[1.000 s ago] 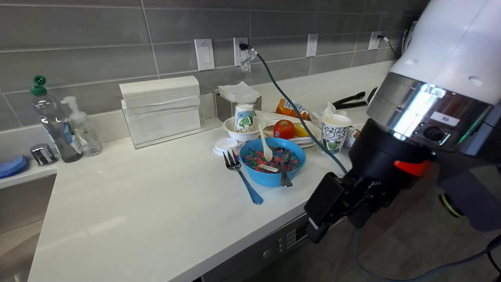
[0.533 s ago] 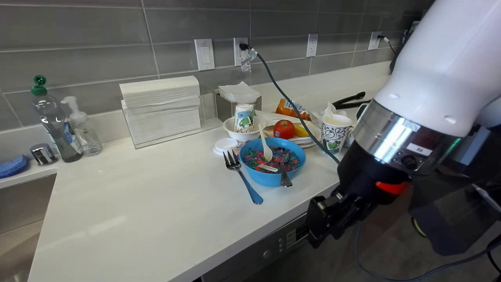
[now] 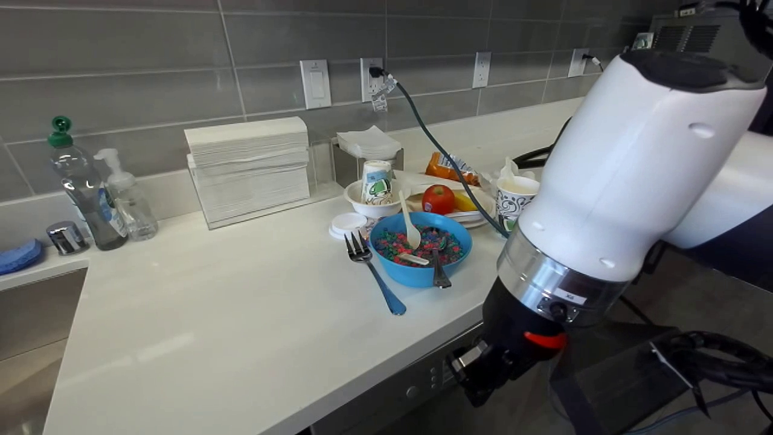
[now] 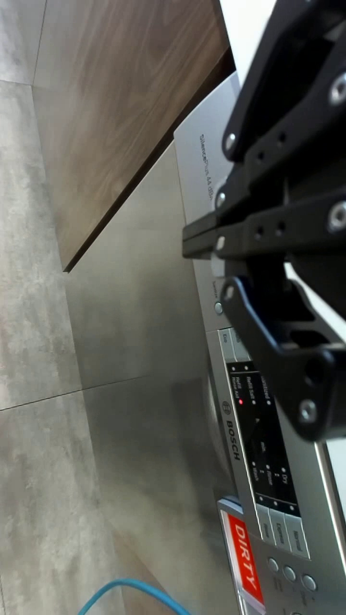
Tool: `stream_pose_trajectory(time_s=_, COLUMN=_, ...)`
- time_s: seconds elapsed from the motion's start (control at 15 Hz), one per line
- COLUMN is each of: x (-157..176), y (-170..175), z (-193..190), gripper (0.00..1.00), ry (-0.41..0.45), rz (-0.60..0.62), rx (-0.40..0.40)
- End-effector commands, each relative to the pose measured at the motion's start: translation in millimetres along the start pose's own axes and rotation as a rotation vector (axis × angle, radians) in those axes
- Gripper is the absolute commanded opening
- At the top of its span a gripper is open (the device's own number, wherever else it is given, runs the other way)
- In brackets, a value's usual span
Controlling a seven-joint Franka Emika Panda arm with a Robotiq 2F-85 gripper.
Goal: Press a button on the dishwasher
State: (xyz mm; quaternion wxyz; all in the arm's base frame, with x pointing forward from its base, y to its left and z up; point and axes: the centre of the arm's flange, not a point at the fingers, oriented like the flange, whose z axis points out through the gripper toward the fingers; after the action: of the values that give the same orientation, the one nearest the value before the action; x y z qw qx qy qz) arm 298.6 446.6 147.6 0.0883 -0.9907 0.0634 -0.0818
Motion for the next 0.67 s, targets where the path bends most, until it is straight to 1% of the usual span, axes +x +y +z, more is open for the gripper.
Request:
stream_pose_trajectory(time_s=0.0, x=0, y=0, z=0, gripper=0.04, ry=0.0, rz=0.001, rx=0.001)
stream_pose_trajectory(time_s=0.07, x=3, y=1, z=2, gripper=0.01, ry=0.003, rz=0.02, rx=-0.023)
stream_pose_trajectory(time_s=0.13, x=4, y=0, z=11, gripper=0.0, ry=0.0, rz=0.015, rx=-0.024)
stream_pose_trajectory(time_s=0.2, x=4, y=-1, z=23, gripper=0.0, ry=0.011, rz=0.014, rx=-0.043)
stream_pose_trajectory(time_s=0.4, x=3, y=-2, z=51, gripper=0.0, ry=0.004, rz=0.003, rx=-0.054)
stream_pose_trajectory(time_s=0.47, x=1, y=-3, z=60, gripper=0.0, ry=-0.002, rz=-0.003, rx=-0.042)
stream_pose_trajectory(time_s=0.6, x=-2, y=-5, z=74, gripper=0.0, ry=0.006, rz=-0.026, rx=-0.047)
